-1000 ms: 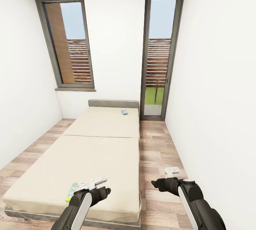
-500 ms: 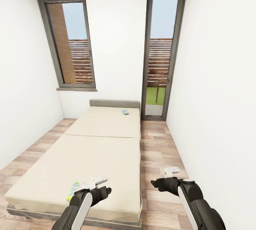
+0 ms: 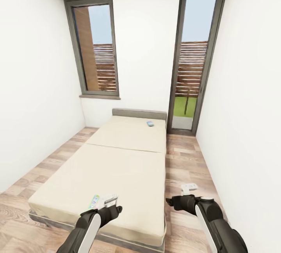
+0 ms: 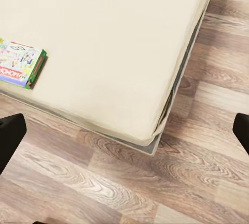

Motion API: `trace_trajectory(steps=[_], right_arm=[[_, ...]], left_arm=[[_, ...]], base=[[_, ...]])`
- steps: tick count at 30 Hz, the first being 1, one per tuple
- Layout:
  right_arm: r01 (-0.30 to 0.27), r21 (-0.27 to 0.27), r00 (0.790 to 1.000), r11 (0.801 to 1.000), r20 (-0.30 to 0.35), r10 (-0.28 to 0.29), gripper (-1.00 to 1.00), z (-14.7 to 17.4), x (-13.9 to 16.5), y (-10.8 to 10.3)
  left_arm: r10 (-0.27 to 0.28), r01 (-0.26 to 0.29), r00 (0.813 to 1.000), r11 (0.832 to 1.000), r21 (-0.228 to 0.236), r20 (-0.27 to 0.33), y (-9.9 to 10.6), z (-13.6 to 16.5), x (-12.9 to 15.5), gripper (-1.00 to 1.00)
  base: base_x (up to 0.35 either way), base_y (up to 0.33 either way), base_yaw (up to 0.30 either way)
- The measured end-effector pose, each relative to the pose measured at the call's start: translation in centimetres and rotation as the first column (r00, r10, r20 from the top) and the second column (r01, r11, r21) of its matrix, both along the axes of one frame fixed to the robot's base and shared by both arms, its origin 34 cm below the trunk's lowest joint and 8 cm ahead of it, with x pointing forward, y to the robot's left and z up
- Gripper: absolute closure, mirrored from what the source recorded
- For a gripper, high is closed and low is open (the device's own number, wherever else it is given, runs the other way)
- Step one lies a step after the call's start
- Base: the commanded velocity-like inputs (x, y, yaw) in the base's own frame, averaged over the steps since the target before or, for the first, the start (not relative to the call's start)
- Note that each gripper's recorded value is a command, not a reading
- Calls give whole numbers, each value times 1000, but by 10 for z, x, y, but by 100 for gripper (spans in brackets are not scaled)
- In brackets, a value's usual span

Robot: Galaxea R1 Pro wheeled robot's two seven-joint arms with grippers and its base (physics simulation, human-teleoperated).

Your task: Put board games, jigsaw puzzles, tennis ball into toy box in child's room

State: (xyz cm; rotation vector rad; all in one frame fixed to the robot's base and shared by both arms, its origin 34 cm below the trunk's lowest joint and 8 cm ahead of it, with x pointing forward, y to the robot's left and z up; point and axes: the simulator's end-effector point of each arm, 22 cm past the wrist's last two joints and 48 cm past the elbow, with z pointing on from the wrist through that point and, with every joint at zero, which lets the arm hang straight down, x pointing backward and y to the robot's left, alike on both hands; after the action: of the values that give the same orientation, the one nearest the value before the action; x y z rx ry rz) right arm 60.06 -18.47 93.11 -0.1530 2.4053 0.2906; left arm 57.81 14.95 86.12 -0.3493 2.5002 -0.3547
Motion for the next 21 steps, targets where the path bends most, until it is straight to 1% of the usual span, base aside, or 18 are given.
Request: trace_trajectory(steps=[6,21], right_arm=[[1,-1,1000,1000,5,-1,-100,1,1,0],[2,-2,1000,1000,10,-2,-100,1,2,-1]], left_arm=[[-18,19,1000,999,-28,13,-7,1,0,-100],[-29,30,999,998,-50,25,-14,3,0,-100]], base=[[0,0,290],[0,0,295]])
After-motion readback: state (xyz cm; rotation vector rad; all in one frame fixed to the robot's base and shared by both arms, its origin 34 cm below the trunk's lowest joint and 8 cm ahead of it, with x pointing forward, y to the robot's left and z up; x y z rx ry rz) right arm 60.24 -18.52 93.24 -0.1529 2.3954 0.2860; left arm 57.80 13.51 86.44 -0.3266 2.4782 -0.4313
